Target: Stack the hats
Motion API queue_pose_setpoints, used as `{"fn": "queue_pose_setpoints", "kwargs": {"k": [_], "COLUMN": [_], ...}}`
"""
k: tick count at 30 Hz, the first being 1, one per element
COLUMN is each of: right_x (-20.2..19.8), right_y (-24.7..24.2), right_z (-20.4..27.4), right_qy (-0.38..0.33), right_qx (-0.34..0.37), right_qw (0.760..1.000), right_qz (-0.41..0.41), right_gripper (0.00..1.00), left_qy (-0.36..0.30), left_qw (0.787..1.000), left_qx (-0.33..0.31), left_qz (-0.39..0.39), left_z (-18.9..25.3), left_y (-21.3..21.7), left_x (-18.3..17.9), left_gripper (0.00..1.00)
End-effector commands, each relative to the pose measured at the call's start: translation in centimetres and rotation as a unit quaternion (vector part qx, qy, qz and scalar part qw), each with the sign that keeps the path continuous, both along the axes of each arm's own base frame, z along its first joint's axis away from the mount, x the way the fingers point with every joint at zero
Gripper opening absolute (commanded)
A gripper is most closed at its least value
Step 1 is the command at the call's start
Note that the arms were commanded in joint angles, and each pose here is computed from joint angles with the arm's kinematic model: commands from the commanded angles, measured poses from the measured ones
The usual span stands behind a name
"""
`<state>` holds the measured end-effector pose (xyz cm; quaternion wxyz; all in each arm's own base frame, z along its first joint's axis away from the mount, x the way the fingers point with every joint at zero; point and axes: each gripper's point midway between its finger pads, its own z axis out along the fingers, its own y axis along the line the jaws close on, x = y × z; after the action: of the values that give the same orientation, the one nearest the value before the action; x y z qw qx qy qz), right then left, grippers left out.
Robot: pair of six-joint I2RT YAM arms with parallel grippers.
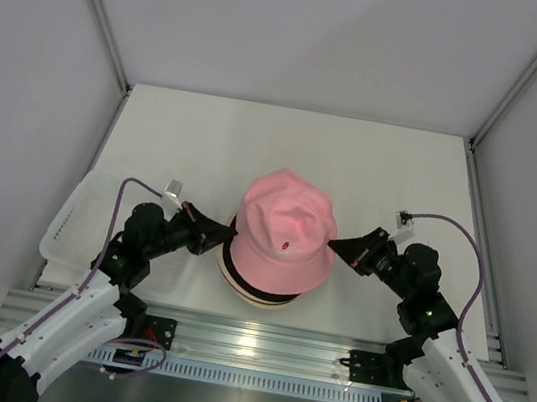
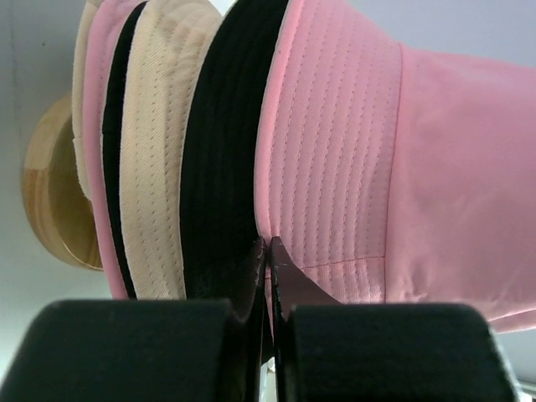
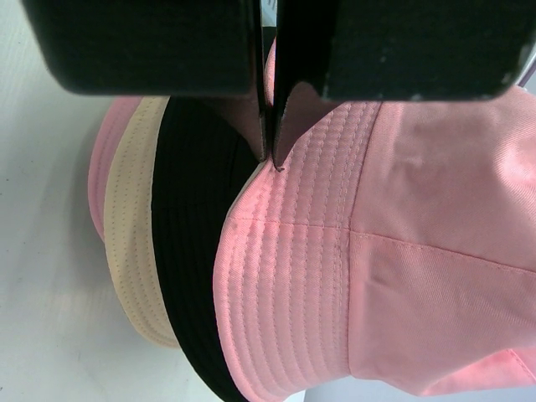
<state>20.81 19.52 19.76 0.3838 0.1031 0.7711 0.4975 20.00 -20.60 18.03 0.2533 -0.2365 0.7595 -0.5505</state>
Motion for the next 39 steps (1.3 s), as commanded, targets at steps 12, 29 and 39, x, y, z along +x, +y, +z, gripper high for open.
{"fn": "queue_pose_setpoints", "kwargs": {"k": [12,29,39], "right_x": [-0.5,-2.0,-2.1], "right_y": [-0.9,0.2,-0.6], "right_z": [-3.2,-12.0,-15.2], "right_qy": [-0.002,0.05,0.088], "right_qx": [-0.071,-0.147,-0.178], "right_qw": [0.997,0.987,0.98], "right_qz": [0.002,0.05,0.034], "right_gripper": [0.0,0.0,0.0], "left_qy": [-0.06,0.033,0.111], "left_qw": [0.991,0.977,0.958], "left_qx": [0.11,0.206,0.26], "left_qz": [0.043,0.053,0.05], "left_z": [0.7,-5.6,-11.1], "left_y": [3.0,4.3,6.1], "left_x": [-0.1,-1.1,-3.4], "left_gripper": [0.01,0.01,0.01]}}
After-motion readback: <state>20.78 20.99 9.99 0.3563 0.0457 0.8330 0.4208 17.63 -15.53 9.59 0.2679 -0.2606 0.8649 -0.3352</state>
